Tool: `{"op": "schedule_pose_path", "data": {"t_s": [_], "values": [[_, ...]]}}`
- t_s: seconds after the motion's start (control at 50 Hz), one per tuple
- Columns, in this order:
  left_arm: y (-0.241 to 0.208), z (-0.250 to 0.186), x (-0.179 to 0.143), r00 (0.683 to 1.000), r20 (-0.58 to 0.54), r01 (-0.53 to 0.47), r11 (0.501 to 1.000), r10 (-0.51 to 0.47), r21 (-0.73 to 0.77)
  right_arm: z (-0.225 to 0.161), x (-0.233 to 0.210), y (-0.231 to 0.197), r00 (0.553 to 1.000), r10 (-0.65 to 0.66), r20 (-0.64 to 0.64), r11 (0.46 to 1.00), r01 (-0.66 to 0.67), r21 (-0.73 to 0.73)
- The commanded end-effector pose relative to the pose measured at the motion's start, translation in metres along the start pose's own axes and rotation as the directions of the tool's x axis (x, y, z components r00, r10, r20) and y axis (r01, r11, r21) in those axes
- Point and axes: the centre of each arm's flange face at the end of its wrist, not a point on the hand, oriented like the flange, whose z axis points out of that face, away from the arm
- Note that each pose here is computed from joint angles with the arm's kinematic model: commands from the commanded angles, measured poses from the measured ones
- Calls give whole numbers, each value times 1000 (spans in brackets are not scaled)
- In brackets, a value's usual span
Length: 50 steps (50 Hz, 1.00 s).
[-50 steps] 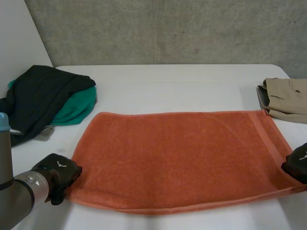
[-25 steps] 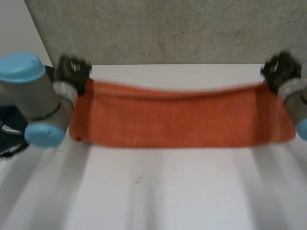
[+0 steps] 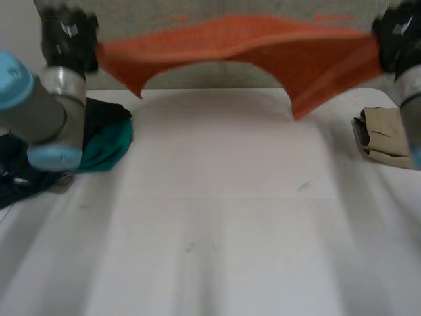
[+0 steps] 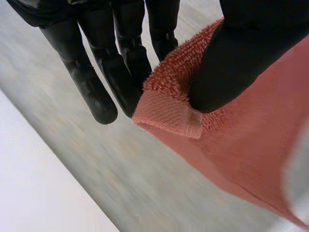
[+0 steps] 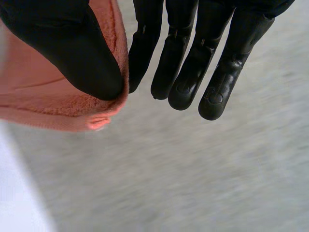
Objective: Fold the laundry.
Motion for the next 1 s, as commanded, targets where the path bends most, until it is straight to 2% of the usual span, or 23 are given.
{"op": "schedule_pose_path", "data": {"t_s": [0.02, 0.1, 0.26, 0.34, 0.36, 0.42, 0.44, 0.48, 0.56, 0.62, 0.7, 0.72, 0.86, 0.92, 0.96, 1.0], "values": [[60, -74, 34, 984, -176, -35, 968, -10, -250, -68, -62, 43, 956, 69, 286, 982, -15, -189], [71, -113, 38, 970, -242, -70, 931, -20, -357, -102, -72, 65, 904, 137, 406, 949, -2, -316], [44, -174, 20, 939, -339, -135, 845, -57, -517, -142, -27, 69, 826, 258, 502, 855, 47, -517], [32, -207, 7, 898, -436, -250, 753, -54, -609, -163, -6, 63, 778, 264, 569, 808, 144, -572], [30, -219, 3, 875, -482, -307, 708, -53, -636, -174, 0, 59, 751, 268, 604, 788, 190, -585], [27, -238, -3, 834, -548, -390, 633, -64, -668, -193, 13, 55, 697, 274, 663, 754, 272, -598], [25, -248, -6, 811, -579, -427, 592, -84, -683, -196, 14, 54, 688, 275, 672, 750, 284, -598], [24, -251, -6, 802, -590, -439, 581, -89, -685, -203, 18, 52, 665, 271, 696, 746, 312, -588], [24, -244, -6, 815, -576, -423, 611, -66, -669, -207, 15, 54, 660, 263, 704, 746, 324, -582], [27, -229, -4, 835, -549, -397, 658, -29, -639, -206, 13, 56, 666, 253, 701, 751, 321, -576], [30, -206, 3, 858, -514, -366, 724, 19, -585, -191, 10, 60, 722, 176, 669, 785, 307, -538], [31, -201, 4, 862, -507, -361, 735, 27, -574, -183, 5, 61, 744, 147, 652, 808, 290, -513], [58, -153, 24, 891, -447, -323, 807, 82, -495, -140, -29, 70, 807, 96, 582, 865, 221, -450], [60, -124, 31, 908, -404, -296, 853, 111, -430, -109, -32, 66, 851, 16, 525, 888, 228, -398], [49, -89, 32, 931, -335, -262, 904, 145, -338, -64, -27, 40, 912, -85, 402, 935, 213, -284], [27, -52, 25, 955, -239, -229, 948, 175, -219, -42, -19, 24, 944, -115, 309, 956, 190, -223]]}}
